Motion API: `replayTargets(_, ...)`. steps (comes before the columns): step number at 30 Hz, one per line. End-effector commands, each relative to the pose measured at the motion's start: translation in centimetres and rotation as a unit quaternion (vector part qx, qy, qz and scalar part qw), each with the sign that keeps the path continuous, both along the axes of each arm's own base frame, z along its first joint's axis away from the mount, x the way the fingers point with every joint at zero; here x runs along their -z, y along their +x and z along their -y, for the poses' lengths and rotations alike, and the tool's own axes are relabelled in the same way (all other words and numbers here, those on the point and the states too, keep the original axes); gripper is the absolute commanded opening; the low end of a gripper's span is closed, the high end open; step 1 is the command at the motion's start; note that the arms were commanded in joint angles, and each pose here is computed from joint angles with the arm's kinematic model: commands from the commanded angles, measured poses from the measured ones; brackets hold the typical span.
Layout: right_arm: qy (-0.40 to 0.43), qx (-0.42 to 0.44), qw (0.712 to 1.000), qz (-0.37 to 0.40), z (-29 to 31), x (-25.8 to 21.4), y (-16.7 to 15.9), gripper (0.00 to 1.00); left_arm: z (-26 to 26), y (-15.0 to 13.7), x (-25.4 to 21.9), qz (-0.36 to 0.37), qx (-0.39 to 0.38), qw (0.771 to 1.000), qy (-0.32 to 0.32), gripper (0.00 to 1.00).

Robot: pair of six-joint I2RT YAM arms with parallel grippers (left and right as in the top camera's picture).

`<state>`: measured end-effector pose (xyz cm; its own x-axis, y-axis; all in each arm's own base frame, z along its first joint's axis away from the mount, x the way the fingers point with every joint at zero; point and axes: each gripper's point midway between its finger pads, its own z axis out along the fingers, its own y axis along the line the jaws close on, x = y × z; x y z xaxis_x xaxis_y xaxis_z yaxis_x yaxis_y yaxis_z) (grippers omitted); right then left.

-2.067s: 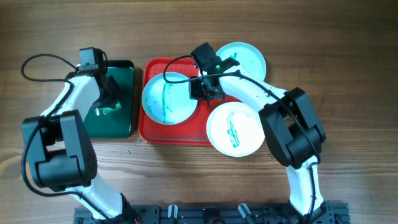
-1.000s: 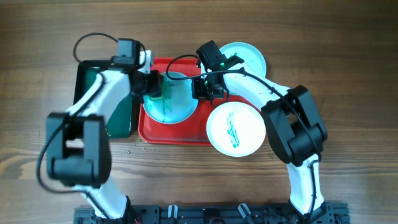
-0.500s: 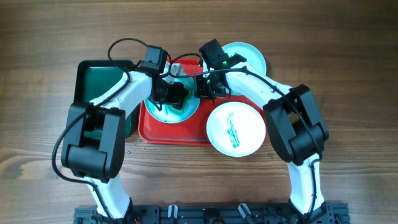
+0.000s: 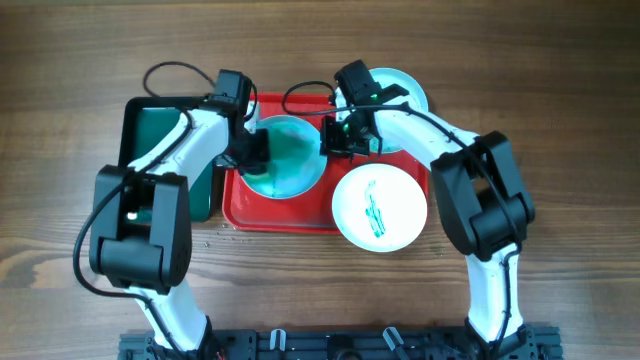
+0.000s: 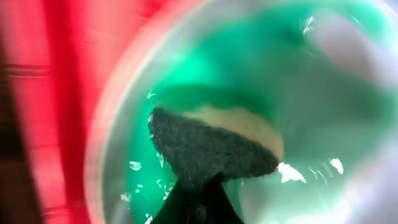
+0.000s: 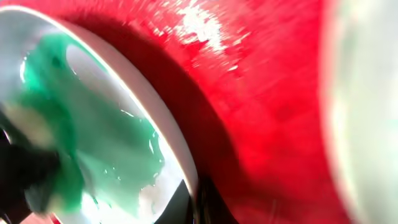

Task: Clean dirty plates on tray and stack at the side
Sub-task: 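Scrub the left plate with the sponge while the right gripper holds it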

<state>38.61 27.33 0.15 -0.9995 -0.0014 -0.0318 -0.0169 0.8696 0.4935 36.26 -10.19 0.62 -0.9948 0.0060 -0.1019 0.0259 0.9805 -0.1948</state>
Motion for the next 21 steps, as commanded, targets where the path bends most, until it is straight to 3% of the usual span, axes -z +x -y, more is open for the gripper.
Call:
replayTargets(1,-0.026,0.025,0.999,-0.014,1.8,1.8,0.2,0.04,6.9,-5.2,0.8,-0.063,0.153,0.972,-0.169,0.04)
replayTargets(4,-0.026,0.025,0.999,-0.014,1.8,1.8,0.2,0.04,7.0,-4.5,0.9,-0.05,0.147,0.974,-0.166,0.04)
replayTargets(8,-0.026,0.025,0.999,-0.014,1.8,1.8,0.2,0.04,5.1,0.1,1.9,0.016,0.056,0.994,-0.091,0.04)
replayTargets(10,-0.026,0.025,0.999,-0.014,1.8,1.8,0.2,0.04,3.4,3.9,1.8,0.087,0.001,0.996,-0.036,0.04)
replayTargets(14,-0.026,0.023,0.999,-0.013,1.8,1.8,0.2,0.04,-1.2,8.1,0.7,0.186,-0.053,0.976,0.101,0.04)
replayTargets(18,-0.026,0.023,0.999,-0.013,1.8,1.8,0.2,0.04,-3.4,8.4,0.3,0.198,-0.073,0.964,0.16,0.04)
replayTargets(21,-0.019,0.018,1.0,-0.015,1.6,1.7,0.0,0.04,-0.6,4.9,2.1,0.117,-0.016,0.989,0.086,0.04)
